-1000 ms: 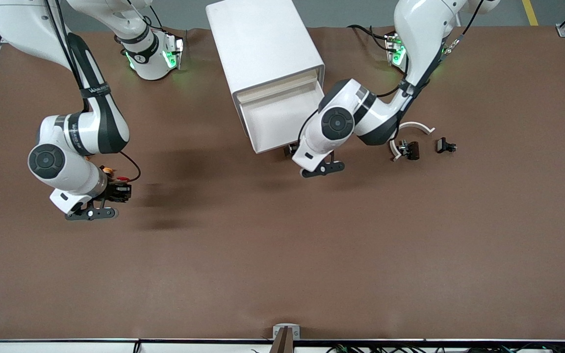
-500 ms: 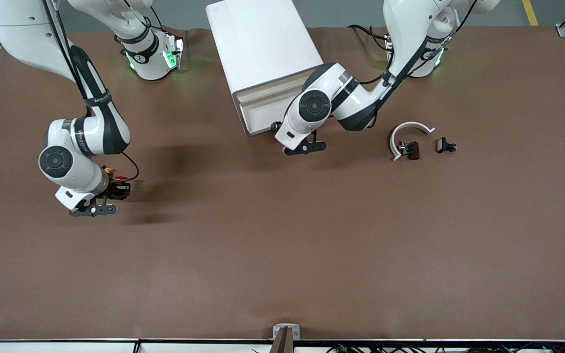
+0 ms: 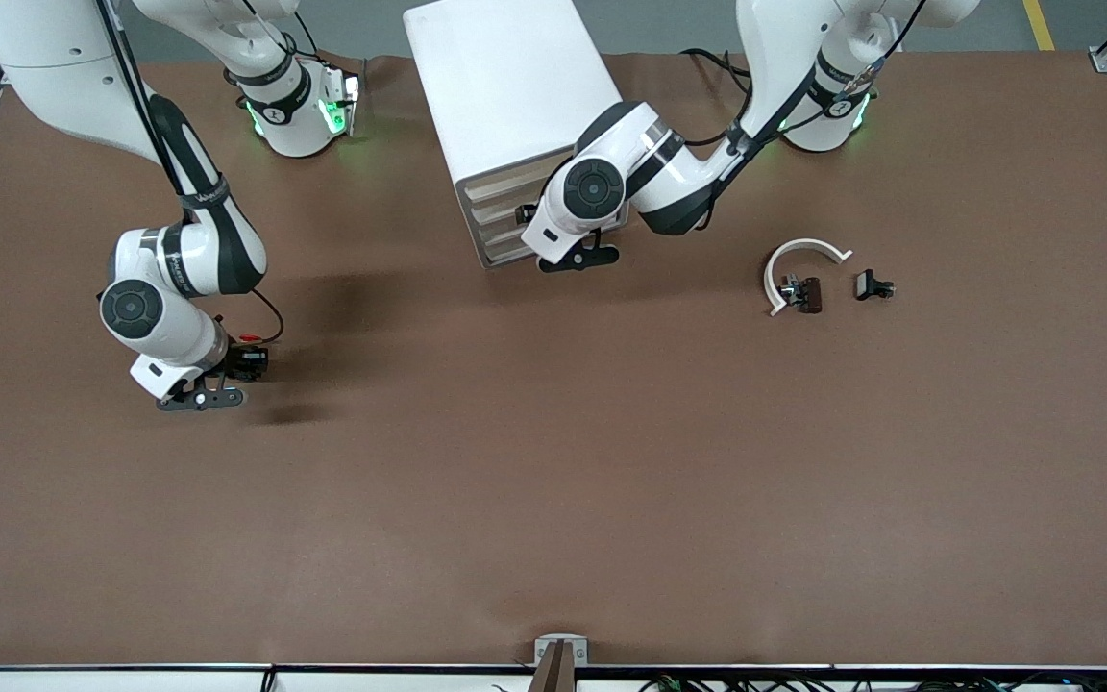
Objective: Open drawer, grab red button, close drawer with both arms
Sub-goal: 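Push the drawer shut with the left gripper while the right gripper holds the button, then set the red button beside the orange box while the left gripper withdraws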
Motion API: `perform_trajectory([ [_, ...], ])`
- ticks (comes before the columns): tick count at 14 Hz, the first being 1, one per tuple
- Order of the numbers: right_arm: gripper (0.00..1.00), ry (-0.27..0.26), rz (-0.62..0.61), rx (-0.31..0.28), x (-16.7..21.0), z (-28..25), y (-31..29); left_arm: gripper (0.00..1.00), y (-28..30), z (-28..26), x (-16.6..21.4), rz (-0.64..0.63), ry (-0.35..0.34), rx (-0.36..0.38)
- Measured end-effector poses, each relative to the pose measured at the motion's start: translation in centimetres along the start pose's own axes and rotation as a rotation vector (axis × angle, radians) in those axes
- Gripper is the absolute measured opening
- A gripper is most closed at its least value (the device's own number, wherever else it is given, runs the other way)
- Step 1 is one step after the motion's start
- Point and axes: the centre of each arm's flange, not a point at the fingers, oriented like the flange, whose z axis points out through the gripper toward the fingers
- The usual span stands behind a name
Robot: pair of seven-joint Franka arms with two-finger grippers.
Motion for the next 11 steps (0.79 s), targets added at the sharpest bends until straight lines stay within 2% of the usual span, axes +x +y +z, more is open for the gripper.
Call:
perform_trajectory([
  [5, 0.42, 0.000, -0.002, 0.000, 0.0, 0.0, 0.2, 1.00, -0.2, -0.4, 0.5, -0.028, -0.021, -0.023],
  [6, 0.48, 0.001, -0.003, 0.000, 0.0, 0.0, 0.2, 1.00, -0.5, -1.3, 1.3, -0.041, -0.016, -0.042],
  [7, 0.58, 0.001, -0.003, 0.000, 0.0, 0.0, 0.2, 1.00, -1.0, -3.2, 3.0, -0.066, -0.003, -0.075],
  [9, 0.75, 0.006, -0.005, -0.001, 0.0, -0.3, 0.2, 1.00, -3.2, -8.1, 7.4, -0.126, 0.035, -0.152],
  [11, 0.95, 0.019, -0.009, 0.000, 0.3, -1.0, 0.0, 1.00, -6.8, -14.0, 12.2, -0.179, 0.095, -0.199],
])
